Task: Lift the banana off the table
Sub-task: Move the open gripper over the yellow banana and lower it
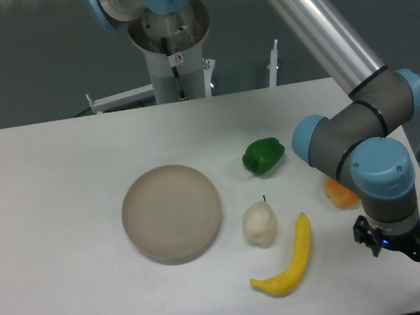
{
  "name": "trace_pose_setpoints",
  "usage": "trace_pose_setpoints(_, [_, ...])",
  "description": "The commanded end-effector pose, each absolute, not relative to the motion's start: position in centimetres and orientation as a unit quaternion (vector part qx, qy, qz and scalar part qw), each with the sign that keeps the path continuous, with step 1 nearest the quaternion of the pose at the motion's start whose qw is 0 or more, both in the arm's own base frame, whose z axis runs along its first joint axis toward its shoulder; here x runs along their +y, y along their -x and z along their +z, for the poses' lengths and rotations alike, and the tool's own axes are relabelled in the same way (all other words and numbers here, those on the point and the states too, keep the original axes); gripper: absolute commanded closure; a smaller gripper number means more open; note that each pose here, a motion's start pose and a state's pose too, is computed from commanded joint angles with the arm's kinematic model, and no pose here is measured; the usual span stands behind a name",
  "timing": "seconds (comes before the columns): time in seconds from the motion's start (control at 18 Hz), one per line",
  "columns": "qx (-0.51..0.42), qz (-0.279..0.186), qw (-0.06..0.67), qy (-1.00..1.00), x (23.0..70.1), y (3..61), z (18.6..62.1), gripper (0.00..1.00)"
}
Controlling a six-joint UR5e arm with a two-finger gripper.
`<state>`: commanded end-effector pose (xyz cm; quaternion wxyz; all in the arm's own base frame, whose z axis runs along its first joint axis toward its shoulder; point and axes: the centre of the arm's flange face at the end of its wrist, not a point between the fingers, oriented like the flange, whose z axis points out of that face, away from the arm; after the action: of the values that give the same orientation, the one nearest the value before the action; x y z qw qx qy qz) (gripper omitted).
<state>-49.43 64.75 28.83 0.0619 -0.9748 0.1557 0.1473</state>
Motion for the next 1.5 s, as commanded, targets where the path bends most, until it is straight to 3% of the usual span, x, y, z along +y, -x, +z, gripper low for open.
trace_pose_setpoints(0.44, [0.052, 0.075, 0.095, 0.991, 64.0, 45.6, 27.2, 0.00])
trace_pose_setpoints(0.89, [0.086, 0.038, 0.058, 0.994, 64.9, 39.2, 22.3, 0.00])
trace_pose_setpoints(1.5, [0.105, 0.029, 0.048, 0.993, 64.5, 38.6, 19.4, 0.00])
